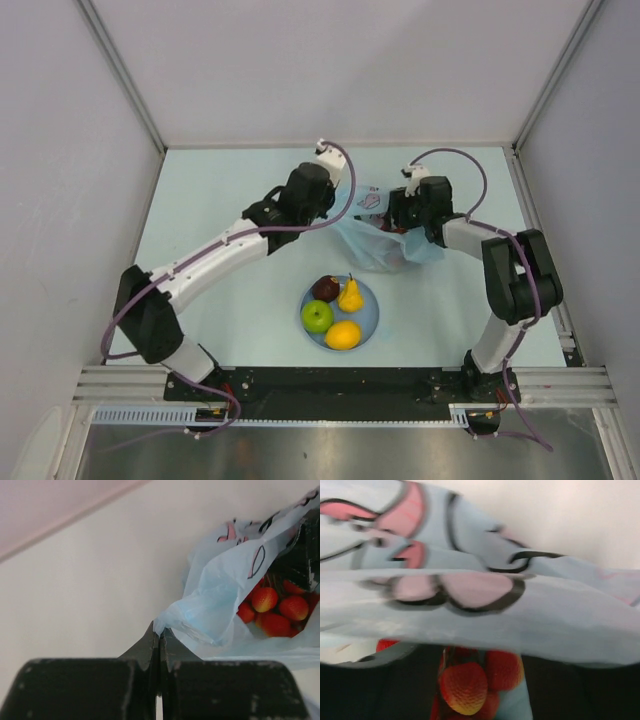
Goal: Take the fake fruits out of the plastic bag
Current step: Adjust the plastic bag at the center of the board.
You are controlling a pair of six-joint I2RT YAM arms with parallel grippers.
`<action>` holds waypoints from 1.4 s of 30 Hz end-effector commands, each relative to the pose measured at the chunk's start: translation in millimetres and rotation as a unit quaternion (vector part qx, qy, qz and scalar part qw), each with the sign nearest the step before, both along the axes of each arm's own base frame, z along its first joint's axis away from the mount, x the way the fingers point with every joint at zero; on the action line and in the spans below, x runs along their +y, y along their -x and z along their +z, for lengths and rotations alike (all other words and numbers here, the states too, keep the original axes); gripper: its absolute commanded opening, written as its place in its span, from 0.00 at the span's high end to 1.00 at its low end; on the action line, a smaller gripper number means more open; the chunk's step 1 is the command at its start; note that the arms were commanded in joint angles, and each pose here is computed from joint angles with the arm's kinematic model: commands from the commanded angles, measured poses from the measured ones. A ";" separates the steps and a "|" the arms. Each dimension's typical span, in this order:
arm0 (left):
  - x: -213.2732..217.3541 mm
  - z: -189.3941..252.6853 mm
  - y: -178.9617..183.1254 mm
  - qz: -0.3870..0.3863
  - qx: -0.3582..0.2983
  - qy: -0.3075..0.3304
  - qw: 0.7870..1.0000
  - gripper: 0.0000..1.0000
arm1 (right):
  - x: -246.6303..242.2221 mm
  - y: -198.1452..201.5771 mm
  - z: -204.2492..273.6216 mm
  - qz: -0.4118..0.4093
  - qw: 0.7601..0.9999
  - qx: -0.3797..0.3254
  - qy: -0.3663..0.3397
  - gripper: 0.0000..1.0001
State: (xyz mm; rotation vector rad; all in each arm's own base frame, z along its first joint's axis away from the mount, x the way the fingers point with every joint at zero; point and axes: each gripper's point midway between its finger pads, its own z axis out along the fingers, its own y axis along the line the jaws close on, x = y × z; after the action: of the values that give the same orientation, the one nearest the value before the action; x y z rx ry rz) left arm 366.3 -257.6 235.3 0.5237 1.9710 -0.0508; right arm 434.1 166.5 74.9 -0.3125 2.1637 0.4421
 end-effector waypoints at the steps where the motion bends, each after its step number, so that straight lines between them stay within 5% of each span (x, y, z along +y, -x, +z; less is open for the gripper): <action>1: -39.1 77.8 -44.2 -0.010 -0.098 0.057 0.994 1.00 | -39.5 -60.2 56.0 -0.049 0.994 -0.092 -0.017 0.43; 6: -65.9 137.0 -66.4 -0.026 -0.143 0.097 0.985 1.00 | -110.7 -88.3 130.4 -0.156 0.969 -0.190 0.021 0.43; 12: -68.1 191.2 -44.6 -0.078 -0.212 0.148 0.963 1.00 | -197.5 -60.7 188.3 -0.257 0.941 -0.221 0.024 0.40; 16: -59.6 154.7 -23.3 -0.098 -0.184 0.125 0.970 1.00 | -214.2 -27.8 188.5 -0.270 0.937 -0.221 0.032 0.36; 21: -51.8 82.8 11.6 -0.147 -0.104 0.087 0.980 1.00 | -188.8 26.5 152.6 -0.218 0.959 -0.181 0.025 0.35; 25: -42.5 25.0 24.2 -0.136 -0.041 0.068 0.988 1.00 | -129.8 72.5 105.2 -0.084 0.990 -0.117 -0.005 0.33; 32: -43.2 27.2 26.9 -0.124 -0.023 0.087 0.988 1.00 | -47.8 133.4 76.3 0.051 0.996 -0.073 -0.006 0.29; 42: -30.7 50.8 18.7 -0.088 -0.053 0.087 0.991 1.00 | -15.1 108.0 82.2 0.127 0.980 -0.136 0.076 0.25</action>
State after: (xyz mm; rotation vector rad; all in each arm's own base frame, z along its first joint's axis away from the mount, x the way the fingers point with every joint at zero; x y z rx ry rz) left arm 340.3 -296.8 236.5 0.6809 1.8809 -0.3015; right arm 296.0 145.9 135.9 -0.6433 1.9934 0.4325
